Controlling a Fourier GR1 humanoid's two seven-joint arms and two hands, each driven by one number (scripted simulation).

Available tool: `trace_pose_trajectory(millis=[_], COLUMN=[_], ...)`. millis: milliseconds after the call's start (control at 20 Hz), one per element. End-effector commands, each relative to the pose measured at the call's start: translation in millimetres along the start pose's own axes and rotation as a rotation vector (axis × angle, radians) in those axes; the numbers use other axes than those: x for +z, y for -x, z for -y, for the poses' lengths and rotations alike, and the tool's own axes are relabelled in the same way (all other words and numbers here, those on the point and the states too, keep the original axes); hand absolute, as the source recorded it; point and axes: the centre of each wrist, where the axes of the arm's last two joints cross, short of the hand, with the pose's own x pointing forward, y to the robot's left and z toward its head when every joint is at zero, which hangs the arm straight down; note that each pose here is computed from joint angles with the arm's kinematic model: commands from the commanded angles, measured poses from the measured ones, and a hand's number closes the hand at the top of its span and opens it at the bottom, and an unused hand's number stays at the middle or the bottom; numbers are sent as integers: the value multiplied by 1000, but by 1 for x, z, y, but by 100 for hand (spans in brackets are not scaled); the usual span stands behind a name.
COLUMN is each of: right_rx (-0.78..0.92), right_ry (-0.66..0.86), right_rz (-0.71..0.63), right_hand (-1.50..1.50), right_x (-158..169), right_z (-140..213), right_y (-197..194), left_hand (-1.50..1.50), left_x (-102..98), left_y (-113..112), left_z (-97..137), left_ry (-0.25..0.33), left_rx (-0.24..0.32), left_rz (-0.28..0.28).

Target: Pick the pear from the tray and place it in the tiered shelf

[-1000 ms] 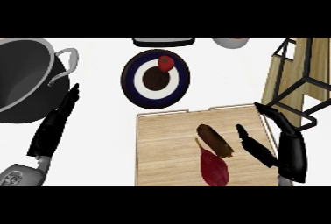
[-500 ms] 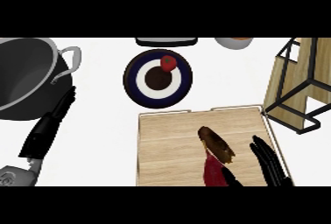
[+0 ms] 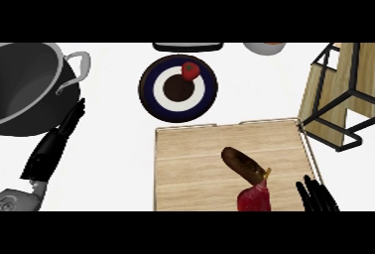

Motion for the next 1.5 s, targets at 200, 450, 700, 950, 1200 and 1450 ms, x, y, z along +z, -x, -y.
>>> trace_pose_trajectory(millis=[200, 450, 700, 950, 1200, 1450], right_rx=[224, 323, 339, 355, 361, 367], right_ry=[-176, -203, -222, -203, -171, -95], right_rz=[-217, -301, -304, -297, -284, -261], right_hand=[-150, -150, -150, -150, -150, -150], right_x=[-5, -13, -7, -26, -9, -36], right_z=[14, 10, -5, -10, -10, -22], right_y=[-58, -117, -160, -161, -155, -153], left_hand=[0, 0, 0, 0, 0, 0], left_x=[-3, 2, 1, -9, -13, -17], left_y=[1, 9, 1, 7, 8, 14], left_z=[-3, 1, -10, 21, 1, -4], left_ry=[20, 24, 40, 14, 25, -1], left_rx=[-3, 12, 13, 9, 8, 28], left_rz=[11, 0, -1, 6, -6, 7])
